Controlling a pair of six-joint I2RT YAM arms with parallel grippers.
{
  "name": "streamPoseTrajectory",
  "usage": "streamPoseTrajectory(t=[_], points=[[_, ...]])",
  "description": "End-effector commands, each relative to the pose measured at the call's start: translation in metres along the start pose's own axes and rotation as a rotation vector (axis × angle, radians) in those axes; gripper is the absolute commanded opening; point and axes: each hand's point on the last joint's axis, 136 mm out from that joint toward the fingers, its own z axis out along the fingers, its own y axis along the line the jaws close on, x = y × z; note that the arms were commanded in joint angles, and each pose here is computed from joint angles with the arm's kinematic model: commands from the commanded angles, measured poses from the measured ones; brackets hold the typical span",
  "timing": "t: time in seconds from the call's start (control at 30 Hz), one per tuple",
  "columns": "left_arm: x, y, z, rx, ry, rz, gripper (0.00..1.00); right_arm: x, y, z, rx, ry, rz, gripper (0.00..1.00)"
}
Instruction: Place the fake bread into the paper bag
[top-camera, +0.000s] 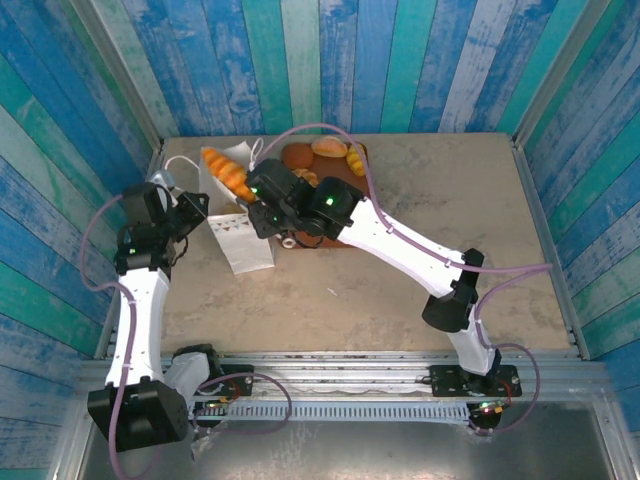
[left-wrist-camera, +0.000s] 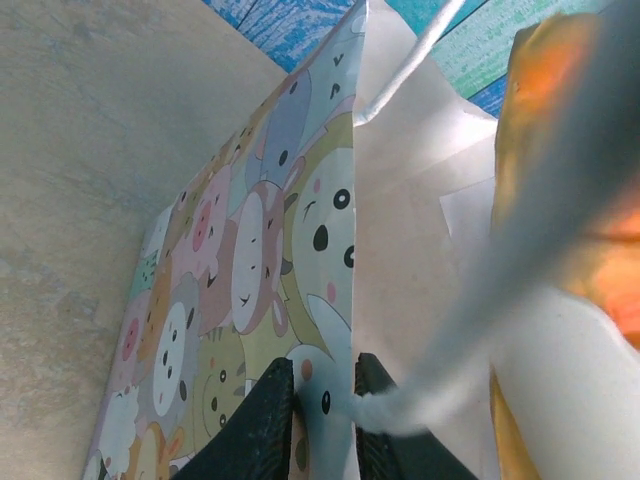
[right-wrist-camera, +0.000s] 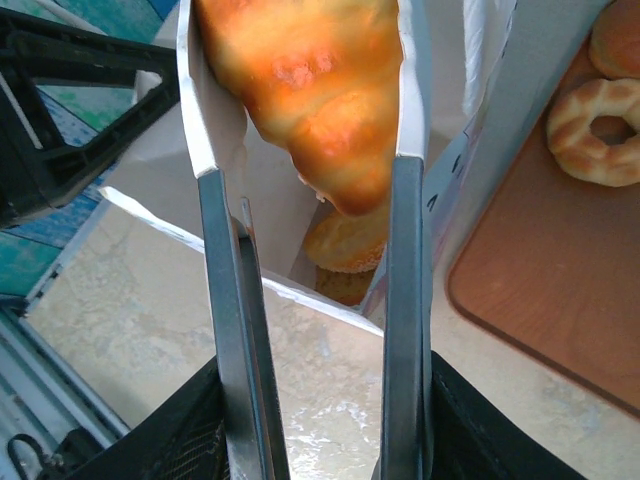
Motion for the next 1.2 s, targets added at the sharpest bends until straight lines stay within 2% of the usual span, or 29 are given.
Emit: streamPoseTrajectory(t=[0.0,0.3,0.67,0.93,1.17], points=[[0.002,0.003,-0.006,-0.020,-0.008,0.024,0.20,-0.005,-0.012,-0.002,0.059,-0.013,-0.029,0.46],[0.001,0.003,-0.007,-0.023,-0.013,0.025,0.19,0.003,-0.022,0.005,0.097,0.023,-0.051,0.48],[-0.002,-0.002,-0.009,-0.013,-0.018,0.025,0.19,0.004,-0.024,0.008,0.059,0.052,-0.023,0.55],[-0.002,-0.004,-0.008,0.003,-0.016,0.019,0.19,-0.008,-0.023,-0.006,0.037,0.011,-0.020,0.63],[0.001,-0.006,-0.009,0.021,-0.012,0.010,0.19,-0.019,-0.024,-0.026,0.025,-0.028,-0.009,0.61]])
